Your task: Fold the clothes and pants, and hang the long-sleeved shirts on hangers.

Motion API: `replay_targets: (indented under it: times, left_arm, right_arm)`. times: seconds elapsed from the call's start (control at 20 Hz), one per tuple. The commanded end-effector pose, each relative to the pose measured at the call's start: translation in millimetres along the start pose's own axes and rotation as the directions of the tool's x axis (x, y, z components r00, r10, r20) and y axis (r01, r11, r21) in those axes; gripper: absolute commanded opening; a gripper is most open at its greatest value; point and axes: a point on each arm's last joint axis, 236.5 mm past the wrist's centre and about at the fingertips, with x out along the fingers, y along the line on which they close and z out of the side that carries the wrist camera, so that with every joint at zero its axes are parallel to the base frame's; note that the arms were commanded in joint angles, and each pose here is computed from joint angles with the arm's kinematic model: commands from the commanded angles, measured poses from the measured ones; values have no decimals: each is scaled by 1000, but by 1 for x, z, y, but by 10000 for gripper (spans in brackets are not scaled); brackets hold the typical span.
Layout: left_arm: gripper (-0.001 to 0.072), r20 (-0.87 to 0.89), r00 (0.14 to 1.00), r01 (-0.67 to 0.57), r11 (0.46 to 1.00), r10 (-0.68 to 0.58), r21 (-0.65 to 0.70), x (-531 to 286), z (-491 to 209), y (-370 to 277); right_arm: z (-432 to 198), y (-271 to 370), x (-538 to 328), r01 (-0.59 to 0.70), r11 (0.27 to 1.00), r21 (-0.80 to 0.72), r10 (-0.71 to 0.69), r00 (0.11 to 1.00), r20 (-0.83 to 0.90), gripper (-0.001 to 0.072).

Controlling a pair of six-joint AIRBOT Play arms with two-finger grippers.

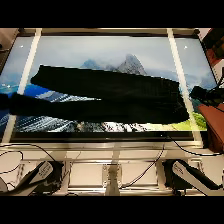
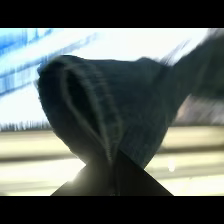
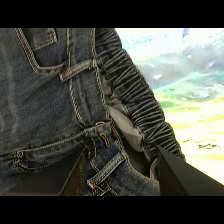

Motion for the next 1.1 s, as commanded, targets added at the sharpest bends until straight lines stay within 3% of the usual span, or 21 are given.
replay_targets:
  times: [0.0, 0.2, 0.25, 0.3, 0.35, 0.45, 0.55, 0.6, 0.85, 0.95, 1.05]
  left_arm:
    - [28, -219, 966, -149, 988, 138, -37, 56, -67, 45]
    - [64, -121, 964, -241, 970, 237, -18, 83, -41, 81]
    - [260, -94, 962, -258, 966, 256, -12, 85, -34, 87]
    - [622, -70, 960, -271, 963, 271, 8, 87, -27, 91]
    - [705, -57, 959, -275, 960, 278, 47, 87, -24, 94]
    - [695, -59, 959, -266, 953, 276, 143, 88, -24, 94]
    - [561, -90, 964, -222, 946, 249, 235, 91, -31, 88]
    - [544, -106, 972, -174, 945, 210, 277, 95, -34, 80]
    - [565, -107, 994, 1, 952, 34, 305, 125, -40, 39]
    - [567, -179, 984, 49, 924, 21, 378, 141, -60, 25]
    - [567, -262, 960, 36, 877, 104, 478, 150, -83, 29]
  right_arm:
    - [-3, -1, 0, 3, 1000, -7, -3, 1000, -14, 493]
    - [-3, -2, 0, 9, 1000, -11, -9, 1000, -15, 493]
    - [-4, -2, 0, 9, 1000, -10, -9, 1000, -16, 493]
    - [-4, -2, 0, 8, 1000, -9, -8, 1000, -18, 493]
    - [-5, -1, 0, 5, 1000, -7, -5, 1000, -20, 493]
    - [-5, 1, 0, -3, 1000, 3, 3, 1000, -23, 493]
    - [-5, 2, 0, -7, 1000, 8, 8, 1000, -23, 493]
    - [-5, 2, 0, -7, 1000, 8, 7, 1000, -23, 493]
    - [-5, 2, 0, -7, 1000, 8, 7, 1000, -23, 493]
    - [-5, 2, 0, -7, 1000, 8, 7, 1000, -23, 493]
    - [-6, 2, 0, -7, 1000, 8, 7, 1000, -27, 493]
